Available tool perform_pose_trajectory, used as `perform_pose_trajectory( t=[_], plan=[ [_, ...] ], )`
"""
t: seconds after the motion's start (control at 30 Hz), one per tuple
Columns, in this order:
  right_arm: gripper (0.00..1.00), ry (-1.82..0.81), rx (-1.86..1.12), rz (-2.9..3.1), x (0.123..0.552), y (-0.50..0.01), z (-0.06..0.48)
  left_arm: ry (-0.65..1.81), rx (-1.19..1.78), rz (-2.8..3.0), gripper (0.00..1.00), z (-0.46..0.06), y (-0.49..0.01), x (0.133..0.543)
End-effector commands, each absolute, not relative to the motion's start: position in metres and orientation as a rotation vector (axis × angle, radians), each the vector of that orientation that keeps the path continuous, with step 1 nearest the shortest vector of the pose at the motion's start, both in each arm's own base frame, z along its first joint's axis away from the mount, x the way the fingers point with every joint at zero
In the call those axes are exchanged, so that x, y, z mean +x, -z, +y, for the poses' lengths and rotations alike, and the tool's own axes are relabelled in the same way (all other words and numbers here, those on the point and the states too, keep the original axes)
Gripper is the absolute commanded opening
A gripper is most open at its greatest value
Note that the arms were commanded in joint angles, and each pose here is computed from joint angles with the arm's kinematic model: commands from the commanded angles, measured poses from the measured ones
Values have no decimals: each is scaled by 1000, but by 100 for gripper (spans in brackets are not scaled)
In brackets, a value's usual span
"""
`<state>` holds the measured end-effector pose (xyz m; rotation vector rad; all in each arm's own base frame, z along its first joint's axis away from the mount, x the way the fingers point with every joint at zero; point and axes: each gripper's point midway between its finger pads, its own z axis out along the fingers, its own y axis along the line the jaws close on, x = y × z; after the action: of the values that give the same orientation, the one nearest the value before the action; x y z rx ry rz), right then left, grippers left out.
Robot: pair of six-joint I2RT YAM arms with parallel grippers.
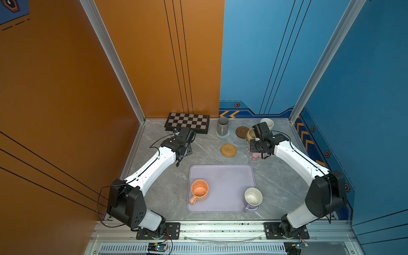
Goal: Place cups on coasters
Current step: Place the cup on the coaster.
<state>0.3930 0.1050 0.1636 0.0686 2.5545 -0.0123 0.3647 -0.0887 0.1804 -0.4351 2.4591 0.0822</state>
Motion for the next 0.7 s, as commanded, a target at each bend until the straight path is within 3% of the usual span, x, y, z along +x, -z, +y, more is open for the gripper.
perform_pose_trajectory(
  t=[0.0, 0.67],
  plan=[
    [0, -48, 57, 2386, 429, -207, 115, -99, -399, 2468, 42, -88, -188, 375],
    [0, 37, 29, 2407, 490, -186, 122, -115, -385, 2476, 41, -76, -190, 395]
  ],
)
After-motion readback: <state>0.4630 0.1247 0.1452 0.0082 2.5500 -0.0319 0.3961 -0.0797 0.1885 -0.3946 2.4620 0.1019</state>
